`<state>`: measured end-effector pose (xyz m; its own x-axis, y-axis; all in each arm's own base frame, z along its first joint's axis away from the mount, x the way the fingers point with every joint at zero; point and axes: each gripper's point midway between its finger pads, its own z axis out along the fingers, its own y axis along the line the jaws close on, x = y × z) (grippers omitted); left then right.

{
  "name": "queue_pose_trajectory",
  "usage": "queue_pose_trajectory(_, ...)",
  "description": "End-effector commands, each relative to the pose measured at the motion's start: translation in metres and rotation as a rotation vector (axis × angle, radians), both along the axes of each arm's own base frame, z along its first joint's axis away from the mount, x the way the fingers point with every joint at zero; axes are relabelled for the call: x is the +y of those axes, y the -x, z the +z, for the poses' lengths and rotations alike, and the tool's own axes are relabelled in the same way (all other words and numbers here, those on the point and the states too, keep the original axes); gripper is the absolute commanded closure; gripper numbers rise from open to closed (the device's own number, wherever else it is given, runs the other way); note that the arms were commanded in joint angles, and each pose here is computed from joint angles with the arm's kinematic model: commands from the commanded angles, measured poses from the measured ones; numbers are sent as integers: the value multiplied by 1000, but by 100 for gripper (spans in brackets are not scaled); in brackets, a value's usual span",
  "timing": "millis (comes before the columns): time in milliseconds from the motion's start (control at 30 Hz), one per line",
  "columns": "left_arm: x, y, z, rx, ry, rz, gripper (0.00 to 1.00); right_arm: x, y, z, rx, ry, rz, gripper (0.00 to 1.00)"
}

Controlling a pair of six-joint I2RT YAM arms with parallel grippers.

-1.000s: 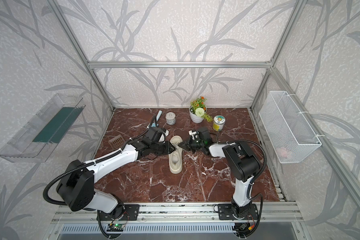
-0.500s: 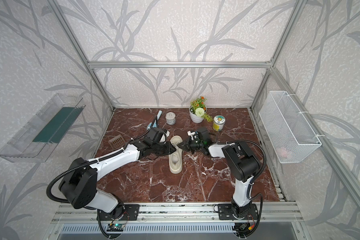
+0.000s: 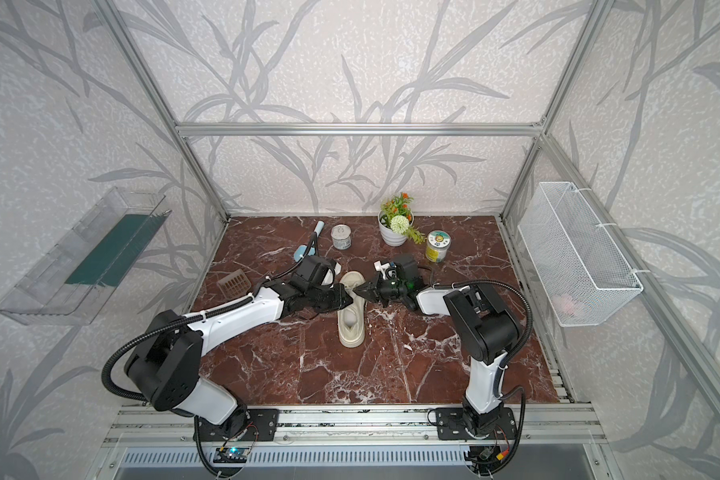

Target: Tie the shoes

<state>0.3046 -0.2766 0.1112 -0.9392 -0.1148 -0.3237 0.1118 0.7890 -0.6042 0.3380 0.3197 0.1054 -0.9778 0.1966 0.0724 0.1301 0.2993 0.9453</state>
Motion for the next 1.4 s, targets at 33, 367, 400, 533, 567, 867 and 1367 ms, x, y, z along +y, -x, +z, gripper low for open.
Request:
queue_pose_trajectory(33, -4, -3, 1, -3, 16, -1, 84, 3, 5, 8, -18, -23, 22, 100)
queue_pose_trajectory(367, 0, 1, -2, 12, -3, 4, 100, 3, 5, 9, -23, -23, 15, 93)
queue_pose_trajectory(400, 0, 2, -2, 11, -5, 3, 100, 3, 5, 9, -26, -23, 14, 88)
queue_pose_trajectory(533, 4, 5, -1, 15, -16, 5, 100, 3, 3, 11, -31, -25, 11, 80)
queue_pose_trajectory(567, 5, 6, -1, 16, -21, 4, 100, 2, 3, 12, -32, -25, 10, 77)
queue_pose_trajectory(867, 12, 15, 1, 30, -36, 5, 100, -6, 1, 16, -41, -23, -9, 62)
queue_pose_trajectory(1367, 24, 13, 68, -50, -54, 6, 100, -41, 16, 32, -148, 84, -4, 53)
